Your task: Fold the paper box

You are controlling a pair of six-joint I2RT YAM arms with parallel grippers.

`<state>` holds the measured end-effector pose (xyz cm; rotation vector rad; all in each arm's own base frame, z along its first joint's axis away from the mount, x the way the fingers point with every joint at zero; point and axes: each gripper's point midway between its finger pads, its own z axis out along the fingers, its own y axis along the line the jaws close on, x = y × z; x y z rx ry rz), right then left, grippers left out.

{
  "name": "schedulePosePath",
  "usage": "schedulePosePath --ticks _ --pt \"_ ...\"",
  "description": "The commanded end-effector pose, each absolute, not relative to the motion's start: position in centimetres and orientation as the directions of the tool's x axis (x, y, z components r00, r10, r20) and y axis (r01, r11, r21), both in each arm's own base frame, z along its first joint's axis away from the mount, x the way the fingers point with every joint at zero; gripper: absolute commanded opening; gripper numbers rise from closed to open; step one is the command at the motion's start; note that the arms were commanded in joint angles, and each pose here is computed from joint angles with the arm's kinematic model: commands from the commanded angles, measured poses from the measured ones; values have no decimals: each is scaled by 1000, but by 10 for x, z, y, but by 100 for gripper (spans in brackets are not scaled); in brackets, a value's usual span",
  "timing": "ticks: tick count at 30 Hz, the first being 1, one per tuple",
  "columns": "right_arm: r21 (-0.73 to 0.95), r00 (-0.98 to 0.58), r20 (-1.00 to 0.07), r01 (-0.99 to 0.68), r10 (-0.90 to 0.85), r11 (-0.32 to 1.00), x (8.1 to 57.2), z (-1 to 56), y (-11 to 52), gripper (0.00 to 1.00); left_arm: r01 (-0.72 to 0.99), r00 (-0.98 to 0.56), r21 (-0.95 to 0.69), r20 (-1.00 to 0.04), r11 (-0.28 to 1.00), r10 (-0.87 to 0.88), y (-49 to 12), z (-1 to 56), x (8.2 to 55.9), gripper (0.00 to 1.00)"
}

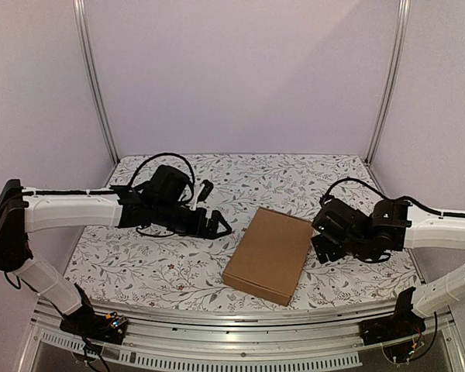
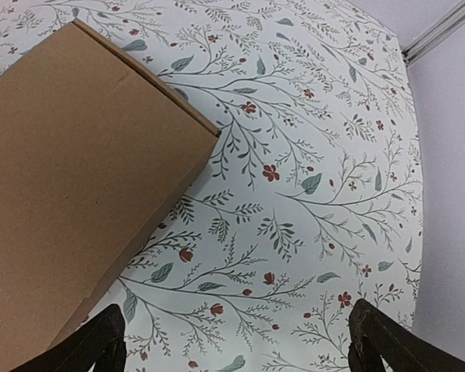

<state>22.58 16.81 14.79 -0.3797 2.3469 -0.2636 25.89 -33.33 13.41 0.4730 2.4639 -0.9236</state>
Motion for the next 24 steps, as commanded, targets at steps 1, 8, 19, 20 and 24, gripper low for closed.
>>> schedulePosePath --ticks 1,8,19,20,24 --pt "-136 -784 -542 -274 -303 952 200 116 185 99 411 -863 -515 -487 752 139 -315 118 253 99" --pt "107 -863 -415 -360 -287 927 157 76 206 99 387 -867 -500 -484 774 121 -300 112 246 99" --pt "334 -875 -384 -430 -295 839 144 58 274 99 386 -812 -414 -576 825 91 -272 143 251 99" --pt "331 -870 -396 -434 -294 838 148 58 281 99 373 -804 -398 -589 838 79 -266 147 252 99" --pt "312 -843 -472 -432 -257 846 172 66 310 99 322 -766 -363 -643 875 15 -241 164 255 99"
